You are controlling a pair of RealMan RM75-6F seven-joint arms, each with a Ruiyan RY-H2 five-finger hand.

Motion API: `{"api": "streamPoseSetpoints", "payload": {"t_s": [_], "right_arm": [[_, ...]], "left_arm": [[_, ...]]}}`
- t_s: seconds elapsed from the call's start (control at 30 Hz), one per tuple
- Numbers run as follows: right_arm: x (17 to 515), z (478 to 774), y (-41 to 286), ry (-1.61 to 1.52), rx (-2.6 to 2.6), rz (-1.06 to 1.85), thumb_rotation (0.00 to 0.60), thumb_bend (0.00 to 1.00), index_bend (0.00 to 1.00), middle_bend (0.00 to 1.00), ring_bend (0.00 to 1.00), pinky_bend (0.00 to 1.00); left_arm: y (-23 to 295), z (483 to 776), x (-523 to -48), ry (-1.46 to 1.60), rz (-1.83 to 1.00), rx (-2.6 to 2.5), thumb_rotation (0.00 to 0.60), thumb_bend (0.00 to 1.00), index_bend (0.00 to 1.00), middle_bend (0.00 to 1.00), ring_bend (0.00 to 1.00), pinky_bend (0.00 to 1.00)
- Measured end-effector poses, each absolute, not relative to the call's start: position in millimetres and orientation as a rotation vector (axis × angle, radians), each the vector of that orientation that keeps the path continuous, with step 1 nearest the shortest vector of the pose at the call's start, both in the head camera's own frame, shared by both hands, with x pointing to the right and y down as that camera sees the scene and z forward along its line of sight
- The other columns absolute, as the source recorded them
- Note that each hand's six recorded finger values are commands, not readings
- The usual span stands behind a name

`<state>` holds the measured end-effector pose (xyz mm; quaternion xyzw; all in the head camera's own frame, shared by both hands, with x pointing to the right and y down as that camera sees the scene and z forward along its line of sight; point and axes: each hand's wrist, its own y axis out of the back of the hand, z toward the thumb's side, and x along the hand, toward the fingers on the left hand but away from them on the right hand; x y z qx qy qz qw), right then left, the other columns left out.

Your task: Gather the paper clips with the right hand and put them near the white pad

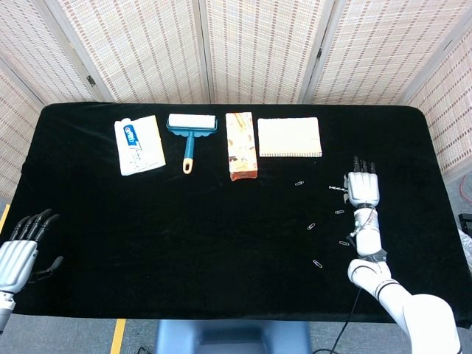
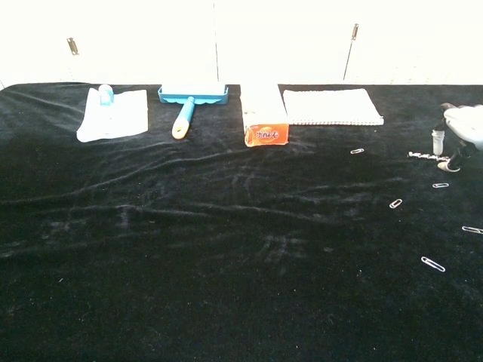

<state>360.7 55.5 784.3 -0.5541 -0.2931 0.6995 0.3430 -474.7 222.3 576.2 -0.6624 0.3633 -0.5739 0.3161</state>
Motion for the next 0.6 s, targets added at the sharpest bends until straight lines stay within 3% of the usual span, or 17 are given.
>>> {"api": "streamPoseSetpoints", "payload": {"t_s": [0.3,0.6], "right_arm": [[362.3,786.7,52.2,-0.748,-1.446,1.828,0.600,0.29,0.52,0.00,0.00,0.00],[362.9,791.6,49.7,-0.724,-1.456,1.847,0.600,0.37,0.58,0.00,0.00,0.00]], "left_arm": [[221.5,577.1,-475.7,0.959,-1.515,-1.743,0.600,0.38,0.00,0.00,0.00,0.00],[220.2,578.1,-477.1,0.963,-1.517,-1.741,0.600,0.39,0.00,0.00,0.00,0.00]]}}
